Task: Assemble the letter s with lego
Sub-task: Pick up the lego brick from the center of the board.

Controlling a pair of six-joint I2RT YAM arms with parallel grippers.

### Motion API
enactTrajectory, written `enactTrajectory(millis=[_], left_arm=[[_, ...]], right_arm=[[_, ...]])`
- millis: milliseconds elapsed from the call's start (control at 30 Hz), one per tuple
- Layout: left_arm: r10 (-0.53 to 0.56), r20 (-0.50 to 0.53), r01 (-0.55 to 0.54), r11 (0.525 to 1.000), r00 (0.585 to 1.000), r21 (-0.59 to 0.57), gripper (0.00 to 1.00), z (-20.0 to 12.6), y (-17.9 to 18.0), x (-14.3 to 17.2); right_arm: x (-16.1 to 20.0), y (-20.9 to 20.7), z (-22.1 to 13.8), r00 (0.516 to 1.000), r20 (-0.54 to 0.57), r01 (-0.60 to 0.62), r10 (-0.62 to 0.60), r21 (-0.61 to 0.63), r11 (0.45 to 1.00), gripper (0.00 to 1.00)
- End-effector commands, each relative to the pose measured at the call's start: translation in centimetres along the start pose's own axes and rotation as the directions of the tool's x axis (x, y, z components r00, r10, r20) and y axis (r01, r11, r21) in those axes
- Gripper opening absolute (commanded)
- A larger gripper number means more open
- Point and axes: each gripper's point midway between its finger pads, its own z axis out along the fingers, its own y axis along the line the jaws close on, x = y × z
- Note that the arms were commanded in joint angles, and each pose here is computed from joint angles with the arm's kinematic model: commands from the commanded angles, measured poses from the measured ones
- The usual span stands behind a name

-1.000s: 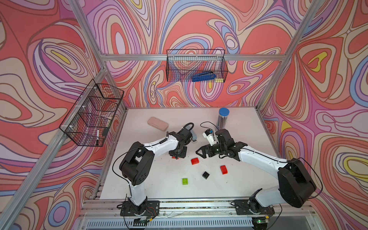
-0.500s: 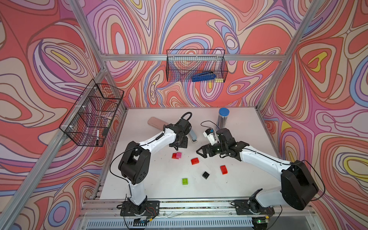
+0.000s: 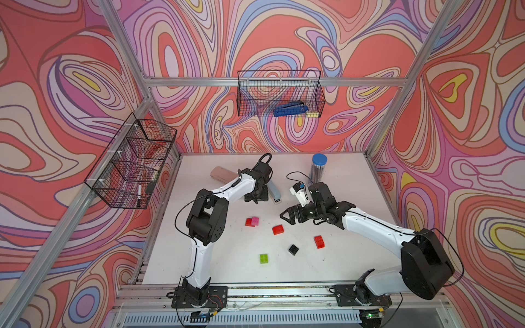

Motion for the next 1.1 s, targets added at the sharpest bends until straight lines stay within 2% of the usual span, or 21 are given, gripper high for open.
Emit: enactTrajectory(millis=[0,633,1067], left_arm=[[-0.052,0.028,0.053,0.998,0.998,-0.024,0.65,0.4,0.3,-1.4],[-0.060,0.033,0.063,0.991,0.998,-0.114,0.51,3.5,1.1,-2.8],[-0.043,0.032,0.046,0.992,0.999,-0.116,0.32,3.0,1.3,-2.6]], right_arm=[[-1.9,0.0,-0.6,0.998,0.054,0.011,-0.012,0.012,1.000,0.98],[-1.9,-0.4,-0.6,0.998,0.055,0.004,-0.005,0.015,1.000,0.98],[-1.8,-0.6,-0.4,0.999,0.048,-0.003,0.002,0.014,1.000,0.98]])
